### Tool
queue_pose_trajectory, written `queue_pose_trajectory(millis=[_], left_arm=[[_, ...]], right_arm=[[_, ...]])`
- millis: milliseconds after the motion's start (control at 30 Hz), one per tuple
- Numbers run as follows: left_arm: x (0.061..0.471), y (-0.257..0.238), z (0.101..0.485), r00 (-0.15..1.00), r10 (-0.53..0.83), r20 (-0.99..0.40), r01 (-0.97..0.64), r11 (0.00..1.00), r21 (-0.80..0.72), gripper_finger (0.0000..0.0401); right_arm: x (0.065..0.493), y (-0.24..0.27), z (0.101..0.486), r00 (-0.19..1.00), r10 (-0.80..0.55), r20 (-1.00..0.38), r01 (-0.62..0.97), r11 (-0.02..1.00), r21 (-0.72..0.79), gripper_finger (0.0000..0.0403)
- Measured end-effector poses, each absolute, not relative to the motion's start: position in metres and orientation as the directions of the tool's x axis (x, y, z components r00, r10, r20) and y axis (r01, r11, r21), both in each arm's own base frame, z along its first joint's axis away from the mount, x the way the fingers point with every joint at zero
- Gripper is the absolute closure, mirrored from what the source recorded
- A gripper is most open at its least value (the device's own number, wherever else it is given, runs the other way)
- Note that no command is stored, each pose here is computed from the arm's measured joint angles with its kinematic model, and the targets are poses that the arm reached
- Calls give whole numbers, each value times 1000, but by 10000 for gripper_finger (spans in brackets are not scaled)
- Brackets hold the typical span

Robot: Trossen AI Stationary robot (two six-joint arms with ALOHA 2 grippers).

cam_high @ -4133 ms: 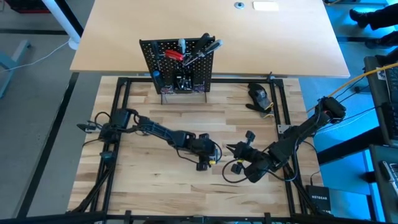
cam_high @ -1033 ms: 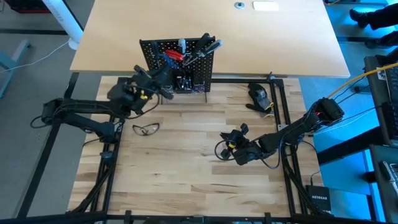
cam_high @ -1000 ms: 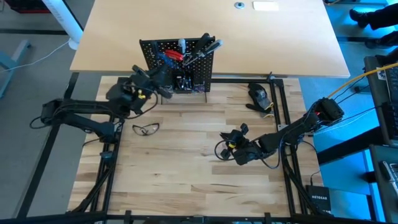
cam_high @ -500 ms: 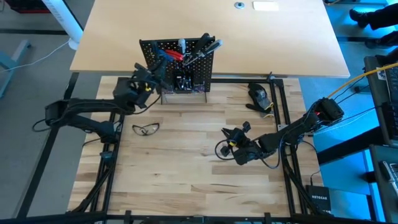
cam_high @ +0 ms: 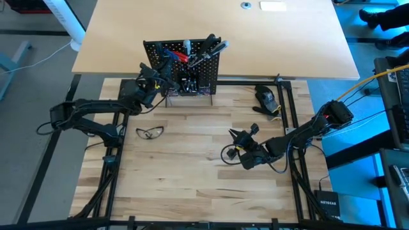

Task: Hang tools onto peg board
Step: Hang the blue t-handle hex key on the peg board

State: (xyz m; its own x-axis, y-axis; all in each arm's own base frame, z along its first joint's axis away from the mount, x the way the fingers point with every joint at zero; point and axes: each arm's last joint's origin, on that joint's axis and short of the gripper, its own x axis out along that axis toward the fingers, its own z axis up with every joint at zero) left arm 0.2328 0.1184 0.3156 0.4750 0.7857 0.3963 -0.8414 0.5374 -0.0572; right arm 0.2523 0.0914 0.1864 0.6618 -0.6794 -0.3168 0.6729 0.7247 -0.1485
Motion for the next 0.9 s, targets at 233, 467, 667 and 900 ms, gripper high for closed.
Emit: queue_pose_trajectory(millis=[233,467,667,900], left_arm=[[232,122,313,478,797,370,-851,525,-32,401],[233,123,311,486,803,344,-857,515,7,401],[234,121,312,481,801,356,-856,518,-8,401],[237,110,312,458,815,356,-875,483,22,401]], right_arm=[[252,92,186,665,-674,-322,668,729,-146,370],[253,92,186,674,-656,-339,654,744,-139,370],[253,92,186,674,-656,-339,654,744,-139,370],[253,92,186,674,-656,-339,654,744,-139,370]])
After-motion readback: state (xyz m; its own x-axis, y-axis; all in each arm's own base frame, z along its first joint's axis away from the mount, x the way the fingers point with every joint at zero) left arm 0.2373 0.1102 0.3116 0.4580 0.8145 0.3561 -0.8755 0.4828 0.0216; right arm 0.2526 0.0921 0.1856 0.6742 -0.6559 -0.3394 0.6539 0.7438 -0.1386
